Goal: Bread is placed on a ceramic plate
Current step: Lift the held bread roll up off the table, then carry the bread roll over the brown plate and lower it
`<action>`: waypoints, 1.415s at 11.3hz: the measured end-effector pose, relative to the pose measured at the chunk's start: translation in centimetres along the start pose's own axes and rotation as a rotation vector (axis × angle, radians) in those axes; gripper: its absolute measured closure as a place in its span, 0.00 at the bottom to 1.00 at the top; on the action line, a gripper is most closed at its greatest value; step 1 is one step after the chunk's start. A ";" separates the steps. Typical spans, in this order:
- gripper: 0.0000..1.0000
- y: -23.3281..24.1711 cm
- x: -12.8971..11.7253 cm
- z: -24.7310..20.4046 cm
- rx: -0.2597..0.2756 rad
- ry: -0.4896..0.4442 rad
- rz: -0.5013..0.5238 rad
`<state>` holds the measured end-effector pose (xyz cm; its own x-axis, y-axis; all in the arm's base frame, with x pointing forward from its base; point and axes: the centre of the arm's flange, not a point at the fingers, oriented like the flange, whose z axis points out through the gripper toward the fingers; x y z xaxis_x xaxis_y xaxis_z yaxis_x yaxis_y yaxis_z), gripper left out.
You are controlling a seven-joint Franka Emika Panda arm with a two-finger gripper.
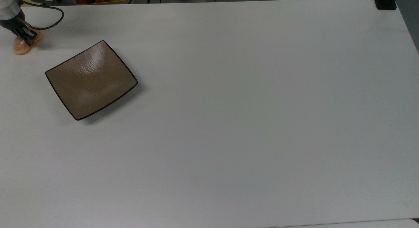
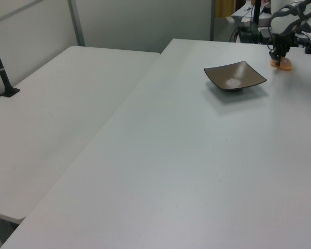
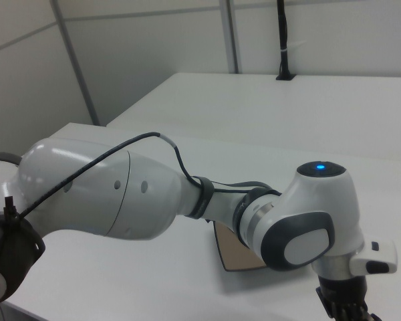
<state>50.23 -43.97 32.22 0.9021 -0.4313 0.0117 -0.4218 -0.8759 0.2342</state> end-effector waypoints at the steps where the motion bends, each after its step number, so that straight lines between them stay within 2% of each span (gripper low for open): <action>1: 0.79 0.2 0.1 -0.3 -0.002 0.005 0.001; 4: 0.80 1.0 0.5 -3.1 -0.010 0.051 0.014; 5: 0.79 1.2 0.7 -4.8 0.006 0.082 0.035; 8: 0.79 -0.1 1.6 -9.6 0.107 0.170 0.091; 11: 0.79 -4.7 2.5 -13.2 0.177 0.226 0.063; 16: 0.75 -14.3 3.3 -15.8 0.272 0.249 -0.034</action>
<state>60.64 -29.42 44.29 0.8964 -0.3642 0.2527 -0.3695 -0.9288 -0.0279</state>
